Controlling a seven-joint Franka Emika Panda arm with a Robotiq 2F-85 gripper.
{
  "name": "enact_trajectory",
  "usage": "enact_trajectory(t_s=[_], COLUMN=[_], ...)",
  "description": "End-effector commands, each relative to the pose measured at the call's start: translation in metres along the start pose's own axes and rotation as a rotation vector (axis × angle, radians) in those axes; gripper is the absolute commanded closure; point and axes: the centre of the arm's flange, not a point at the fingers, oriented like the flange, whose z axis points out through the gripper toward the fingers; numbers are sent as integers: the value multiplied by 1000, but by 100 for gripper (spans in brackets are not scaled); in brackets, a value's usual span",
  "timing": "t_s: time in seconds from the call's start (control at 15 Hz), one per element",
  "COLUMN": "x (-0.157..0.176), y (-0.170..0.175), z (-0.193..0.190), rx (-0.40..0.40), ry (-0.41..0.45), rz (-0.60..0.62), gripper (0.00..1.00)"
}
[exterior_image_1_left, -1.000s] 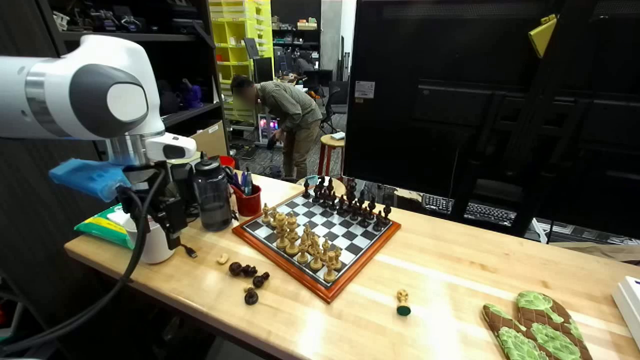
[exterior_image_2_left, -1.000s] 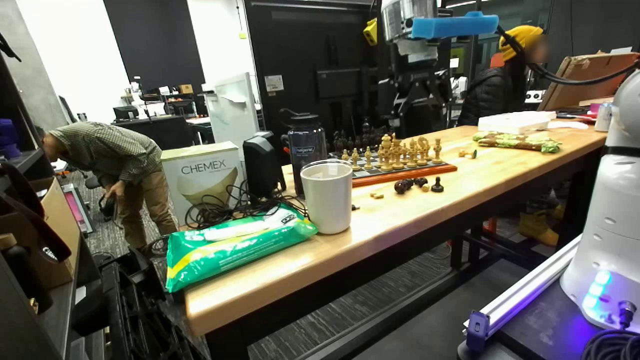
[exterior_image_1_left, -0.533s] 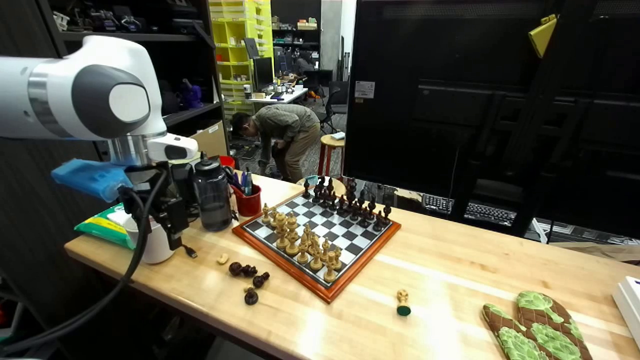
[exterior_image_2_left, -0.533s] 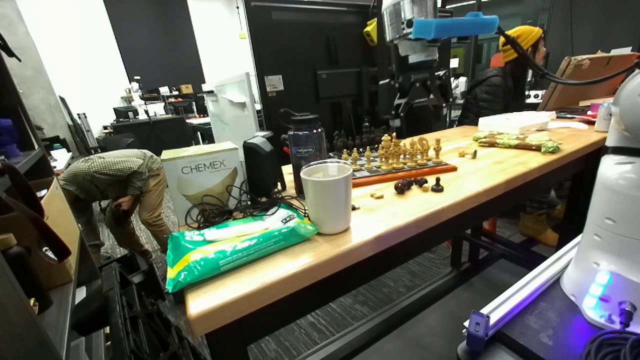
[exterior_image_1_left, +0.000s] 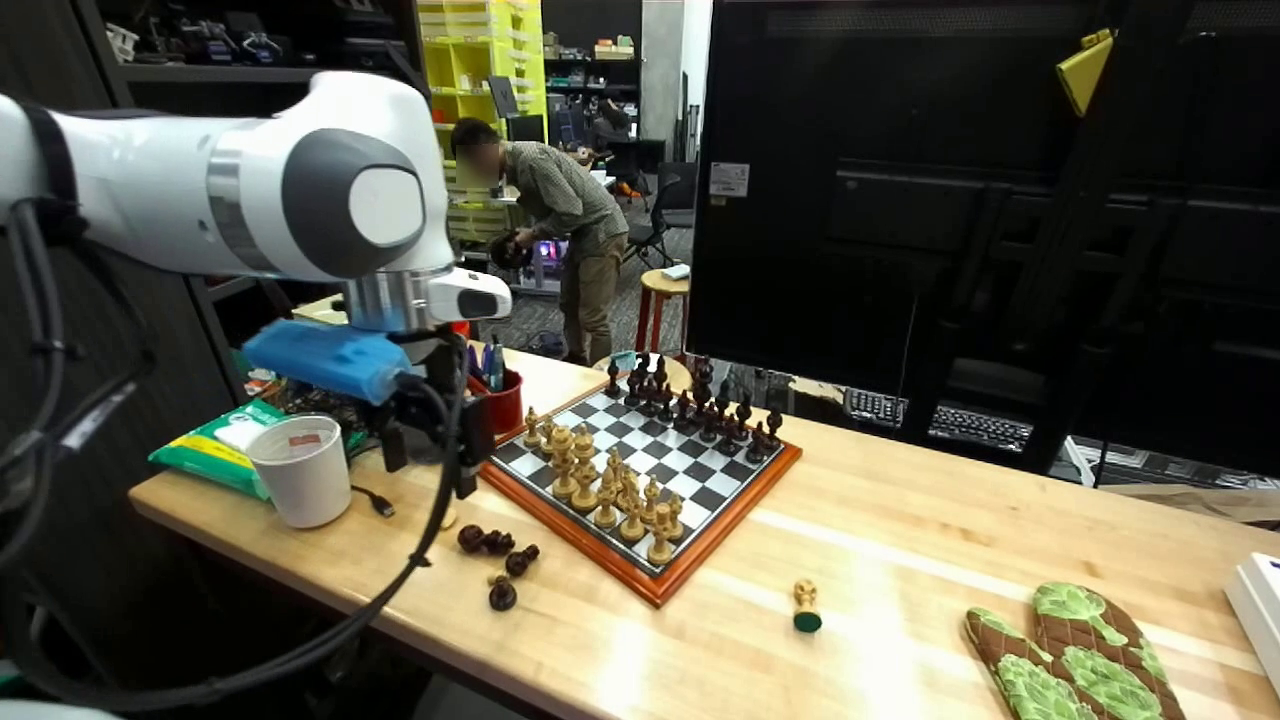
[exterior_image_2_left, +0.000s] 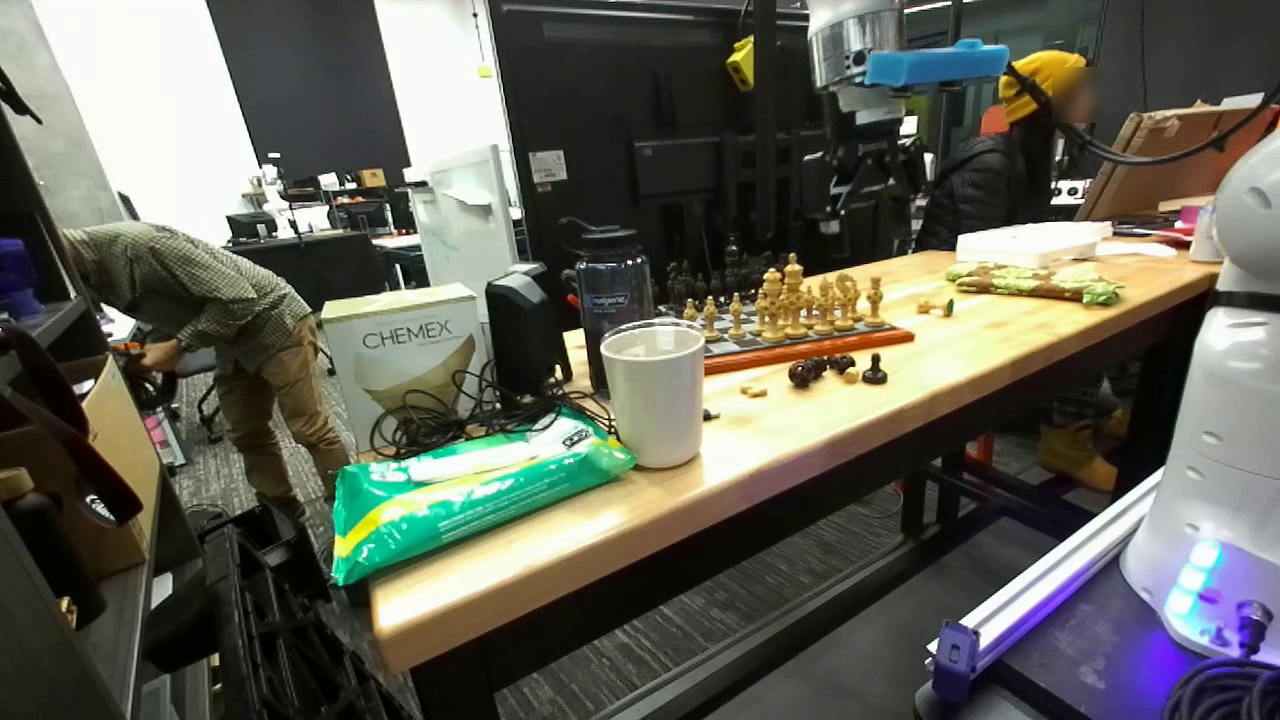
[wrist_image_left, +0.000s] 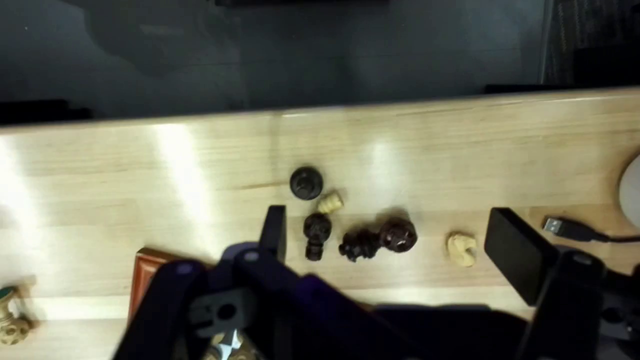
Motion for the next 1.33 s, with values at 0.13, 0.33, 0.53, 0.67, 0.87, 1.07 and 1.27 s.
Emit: enact_trajectory(t_s=[0.13,0.33,0.53,0.67,0.87,1.07,1.27], x=[39,52,40,40,39,45,67], y=[95,139,130,127,122,129,158], z=[-32,-50,-38,-36,-36,-34,-25], rx=[41,53,63,60,52,50,48], ry=[73,84,92,86,86,79,45], rz=[-112,-155,-115,-119,-126,-116,-131], gripper=[0,0,0,0,0,0,0])
